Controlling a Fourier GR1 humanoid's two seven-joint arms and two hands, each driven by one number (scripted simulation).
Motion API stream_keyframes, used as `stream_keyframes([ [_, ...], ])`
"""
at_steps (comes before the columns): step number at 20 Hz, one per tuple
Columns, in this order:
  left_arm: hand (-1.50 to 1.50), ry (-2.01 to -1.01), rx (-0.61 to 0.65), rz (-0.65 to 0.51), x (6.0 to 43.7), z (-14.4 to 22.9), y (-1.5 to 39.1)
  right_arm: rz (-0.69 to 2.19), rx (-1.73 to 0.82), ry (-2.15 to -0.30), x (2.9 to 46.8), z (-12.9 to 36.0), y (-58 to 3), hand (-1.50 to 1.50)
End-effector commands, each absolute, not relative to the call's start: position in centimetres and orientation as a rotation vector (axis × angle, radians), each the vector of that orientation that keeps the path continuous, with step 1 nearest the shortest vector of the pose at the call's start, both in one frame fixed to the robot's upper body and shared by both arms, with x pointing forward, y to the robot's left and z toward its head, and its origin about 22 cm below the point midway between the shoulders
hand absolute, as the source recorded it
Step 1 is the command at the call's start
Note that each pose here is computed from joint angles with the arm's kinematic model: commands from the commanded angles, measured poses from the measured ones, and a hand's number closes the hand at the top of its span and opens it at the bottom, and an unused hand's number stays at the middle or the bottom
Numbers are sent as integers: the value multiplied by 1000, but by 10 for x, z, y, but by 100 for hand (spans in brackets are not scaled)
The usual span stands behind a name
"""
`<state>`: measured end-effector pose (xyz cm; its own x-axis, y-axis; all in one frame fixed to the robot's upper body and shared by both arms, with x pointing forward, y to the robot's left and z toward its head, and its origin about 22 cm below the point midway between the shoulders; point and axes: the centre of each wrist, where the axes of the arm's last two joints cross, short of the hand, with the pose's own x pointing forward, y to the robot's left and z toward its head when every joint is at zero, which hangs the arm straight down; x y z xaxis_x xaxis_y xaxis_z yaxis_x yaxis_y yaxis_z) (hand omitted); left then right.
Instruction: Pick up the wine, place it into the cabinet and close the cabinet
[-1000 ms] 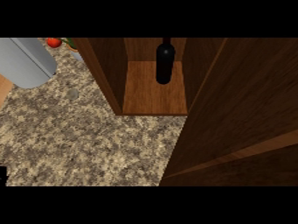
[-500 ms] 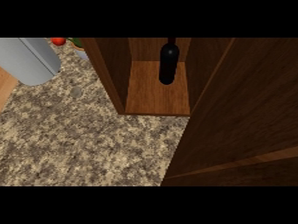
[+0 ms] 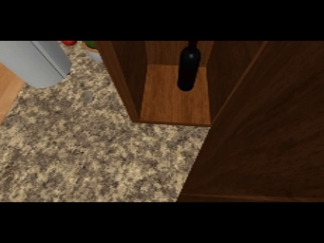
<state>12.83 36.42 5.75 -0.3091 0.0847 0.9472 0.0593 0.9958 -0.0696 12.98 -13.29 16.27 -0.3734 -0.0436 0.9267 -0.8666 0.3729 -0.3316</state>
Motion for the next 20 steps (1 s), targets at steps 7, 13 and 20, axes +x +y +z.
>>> stream_keyframes([
  [7,150,-1891,-146,11,132,61,365,938,930,-1677,138,151,-90,150],
  [13,150,-1899,-154,-10,135,65,371,910,872,-1738,147,158,-99,150],
  [20,150,-1897,-185,-14,136,62,368,894,803,-1739,162,154,-106,150],
])
